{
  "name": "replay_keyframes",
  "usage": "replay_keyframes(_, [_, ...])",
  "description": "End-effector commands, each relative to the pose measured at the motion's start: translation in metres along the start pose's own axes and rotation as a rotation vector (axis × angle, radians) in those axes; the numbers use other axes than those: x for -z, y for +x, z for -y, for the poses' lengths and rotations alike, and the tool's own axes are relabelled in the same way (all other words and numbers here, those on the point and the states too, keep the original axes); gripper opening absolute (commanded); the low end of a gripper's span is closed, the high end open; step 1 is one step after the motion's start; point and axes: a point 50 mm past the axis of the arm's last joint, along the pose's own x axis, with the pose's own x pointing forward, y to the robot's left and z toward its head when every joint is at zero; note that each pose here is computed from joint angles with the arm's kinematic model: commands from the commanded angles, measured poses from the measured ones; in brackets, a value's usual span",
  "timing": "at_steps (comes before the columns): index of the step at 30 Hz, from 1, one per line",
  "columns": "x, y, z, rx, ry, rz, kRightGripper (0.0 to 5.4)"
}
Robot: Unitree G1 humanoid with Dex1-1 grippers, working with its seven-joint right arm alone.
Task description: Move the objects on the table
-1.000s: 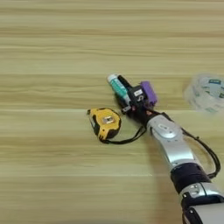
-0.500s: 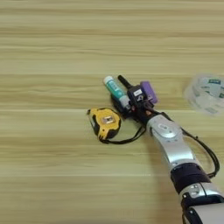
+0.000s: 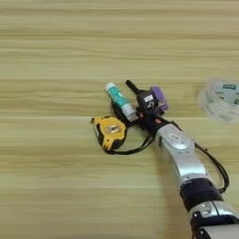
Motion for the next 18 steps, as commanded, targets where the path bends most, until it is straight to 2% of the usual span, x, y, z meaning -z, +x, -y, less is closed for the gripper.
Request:
replay_keyframes(1, [-0.0366,0.0111,0.0069,0.009,-0.027,0.148,5.38])
replay_keyframes(18, [-0.0404,0.0112,0.0079,0.018,-0.016,0.175,5.38])
